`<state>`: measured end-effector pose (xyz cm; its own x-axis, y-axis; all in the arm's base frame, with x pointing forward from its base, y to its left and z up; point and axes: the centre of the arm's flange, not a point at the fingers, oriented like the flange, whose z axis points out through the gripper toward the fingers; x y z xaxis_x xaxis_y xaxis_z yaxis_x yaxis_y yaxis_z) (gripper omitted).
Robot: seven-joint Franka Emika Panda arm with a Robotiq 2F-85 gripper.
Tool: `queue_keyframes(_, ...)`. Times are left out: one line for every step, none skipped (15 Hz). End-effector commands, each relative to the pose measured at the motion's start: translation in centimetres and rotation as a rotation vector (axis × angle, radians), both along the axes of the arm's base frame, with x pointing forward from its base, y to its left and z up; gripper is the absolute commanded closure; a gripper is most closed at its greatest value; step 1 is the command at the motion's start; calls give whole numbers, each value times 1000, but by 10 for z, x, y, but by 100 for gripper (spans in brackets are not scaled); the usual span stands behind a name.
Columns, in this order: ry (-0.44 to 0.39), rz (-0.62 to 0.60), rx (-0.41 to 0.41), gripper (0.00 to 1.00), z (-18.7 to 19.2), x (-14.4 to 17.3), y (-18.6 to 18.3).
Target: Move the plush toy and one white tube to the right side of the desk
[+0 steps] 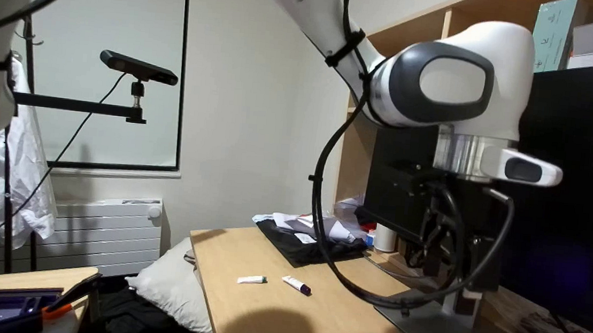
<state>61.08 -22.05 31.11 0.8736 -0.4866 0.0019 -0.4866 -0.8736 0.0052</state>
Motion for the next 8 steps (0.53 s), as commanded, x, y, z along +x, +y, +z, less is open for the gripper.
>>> queue_keyframes(-24,-80,1,0,56,-15,36)
queue_keyframes(-28,-110,-3,0,69,-16,52)
queue_keyframes(-39,-139,-10,0,79,-17,67)
queue_keyframes(-37,-162,-18,0,86,-20,88)
queue_keyframes(-36,-170,-25,0,90,-24,105)
queue_keyframes(-25,-175,-40,0,92,-29,123)
queue_keyframes(10,-148,-63,0,90,-37,139)
queue_keyframes(63,-110,-79,0,86,-46,155)
